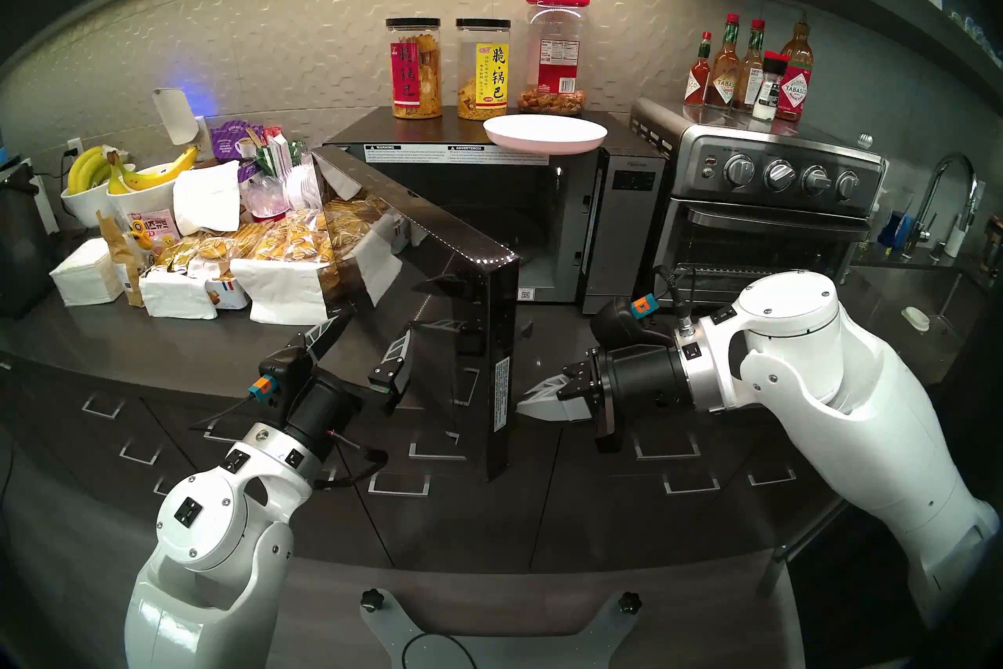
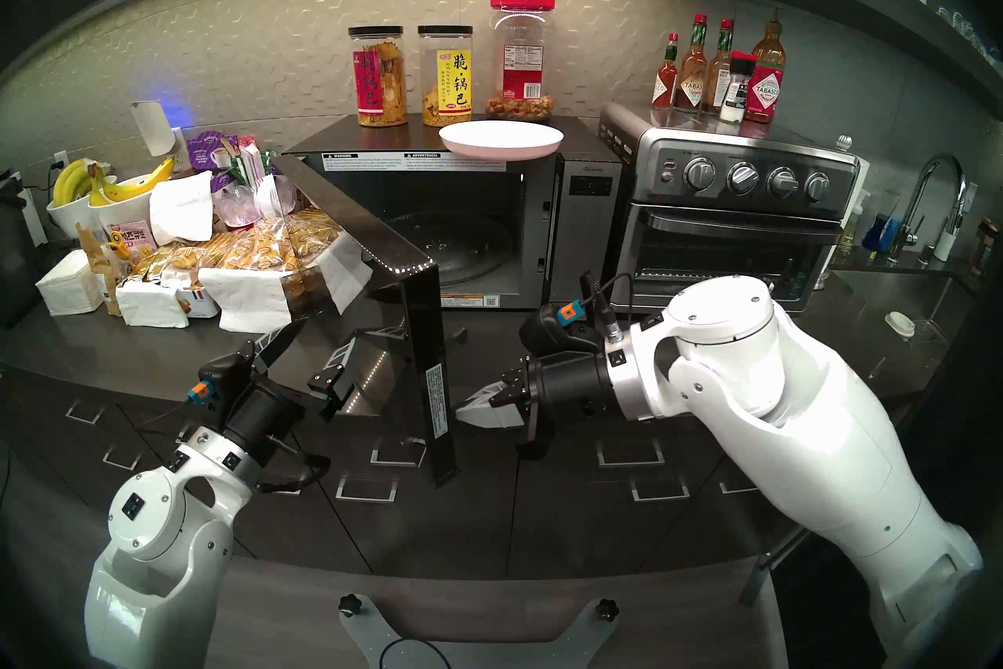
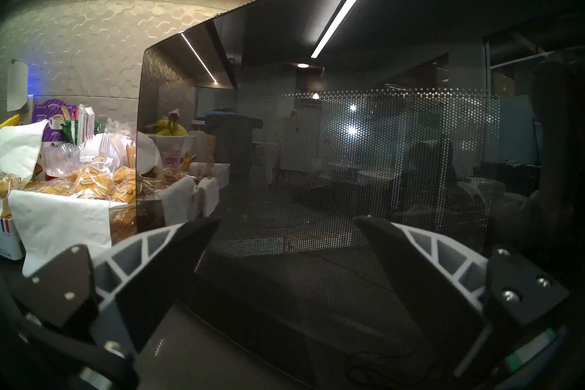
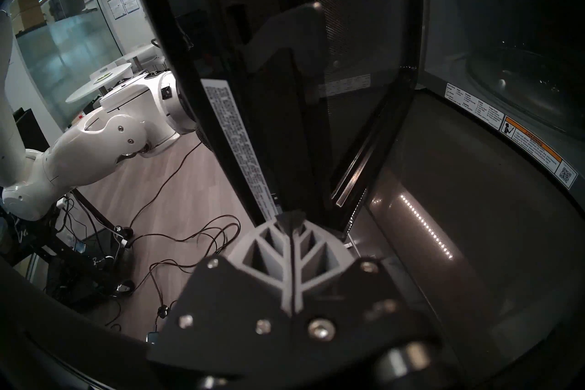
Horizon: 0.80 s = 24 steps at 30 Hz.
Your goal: Open the microwave, put the plate inside, and close the door
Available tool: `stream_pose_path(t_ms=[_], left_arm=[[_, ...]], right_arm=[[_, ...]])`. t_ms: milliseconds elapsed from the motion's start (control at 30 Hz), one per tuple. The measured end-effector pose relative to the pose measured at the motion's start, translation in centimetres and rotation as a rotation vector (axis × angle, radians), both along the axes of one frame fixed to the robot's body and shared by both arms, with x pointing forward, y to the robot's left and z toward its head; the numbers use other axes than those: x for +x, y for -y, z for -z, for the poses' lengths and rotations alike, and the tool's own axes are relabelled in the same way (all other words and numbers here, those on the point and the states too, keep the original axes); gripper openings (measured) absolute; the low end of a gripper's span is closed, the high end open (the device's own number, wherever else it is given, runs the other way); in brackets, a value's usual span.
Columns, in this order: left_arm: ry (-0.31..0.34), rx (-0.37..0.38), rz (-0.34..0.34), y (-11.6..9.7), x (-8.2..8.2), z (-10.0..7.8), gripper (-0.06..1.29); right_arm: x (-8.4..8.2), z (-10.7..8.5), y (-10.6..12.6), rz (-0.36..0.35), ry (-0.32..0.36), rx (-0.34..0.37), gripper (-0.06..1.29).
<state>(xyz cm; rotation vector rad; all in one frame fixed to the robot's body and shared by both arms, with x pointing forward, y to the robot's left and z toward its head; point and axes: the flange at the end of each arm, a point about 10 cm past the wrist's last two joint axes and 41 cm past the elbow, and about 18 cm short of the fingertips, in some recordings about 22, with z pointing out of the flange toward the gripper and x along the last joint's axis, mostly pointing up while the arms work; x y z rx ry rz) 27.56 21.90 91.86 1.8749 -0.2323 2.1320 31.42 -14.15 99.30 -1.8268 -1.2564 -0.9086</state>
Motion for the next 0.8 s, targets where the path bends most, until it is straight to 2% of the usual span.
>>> stream_pose_path(t_ms=[800], left_arm=[[0.0, 0.0, 0.001, 0.02, 0.01, -0.01, 1.27]], right_arm=[[-0.59, 0.3, -0.2, -0.01, -0.006, 0.002, -0.03]])
